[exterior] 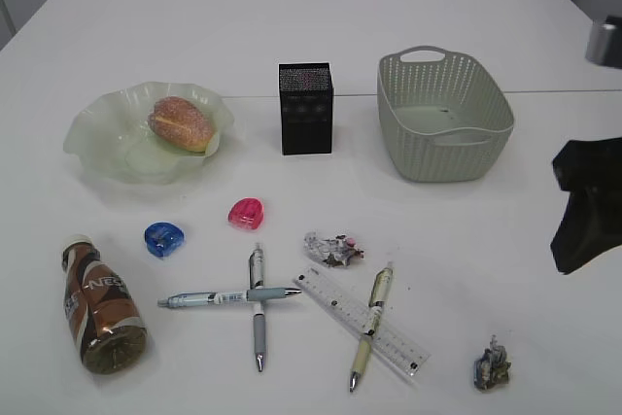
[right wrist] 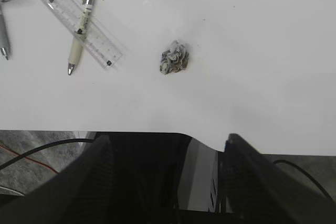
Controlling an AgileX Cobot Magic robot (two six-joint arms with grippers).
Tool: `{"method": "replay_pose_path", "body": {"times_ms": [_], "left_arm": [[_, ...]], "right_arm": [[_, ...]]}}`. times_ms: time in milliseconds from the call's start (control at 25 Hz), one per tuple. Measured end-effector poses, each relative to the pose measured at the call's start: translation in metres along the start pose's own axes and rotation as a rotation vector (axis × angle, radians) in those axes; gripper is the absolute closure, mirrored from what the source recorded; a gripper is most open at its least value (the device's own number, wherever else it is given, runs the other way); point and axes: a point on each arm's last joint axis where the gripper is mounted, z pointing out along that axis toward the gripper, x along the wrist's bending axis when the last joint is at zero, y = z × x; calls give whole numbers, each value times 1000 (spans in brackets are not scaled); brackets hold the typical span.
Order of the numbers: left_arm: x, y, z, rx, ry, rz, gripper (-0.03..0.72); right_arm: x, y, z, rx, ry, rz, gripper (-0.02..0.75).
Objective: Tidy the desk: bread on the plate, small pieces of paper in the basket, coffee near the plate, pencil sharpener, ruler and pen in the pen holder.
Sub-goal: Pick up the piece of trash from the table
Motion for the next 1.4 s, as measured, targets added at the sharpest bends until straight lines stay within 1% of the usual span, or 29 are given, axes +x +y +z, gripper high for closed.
{"method": "replay_pose_path", "body": {"times_ms": [80,280,440,680,840,920,1200,1280,1400], "left_arm": [[0,0,0,0,0,0,181],[0,0,0,0,0,0,181],[0,0,0,0,0,-2,181],[0,0,0,0,0,-2,182],[0,0,0,0,0,-2,182],[0,0,0,0,0,-2,182],[0,0,0,0,-2,-3,182],[0,0,0,0,-4,-3,182],[0,0,0,0,-4,-3,182]], "right_arm": [[0,7,12,42,-22,13,260],[0,22,43,135,-66,32,268],[1,29,62,118,-65,34,268],[1,13,92,103,-64,11,269],[-1,12,105,61,-53,35,269],[0,13,114,76,-60,32,269],[8,11,153,198,-109,3,269],[7,11,162,218,-121,-1,269],[7,13,167,215,-127,-3,269]]}}
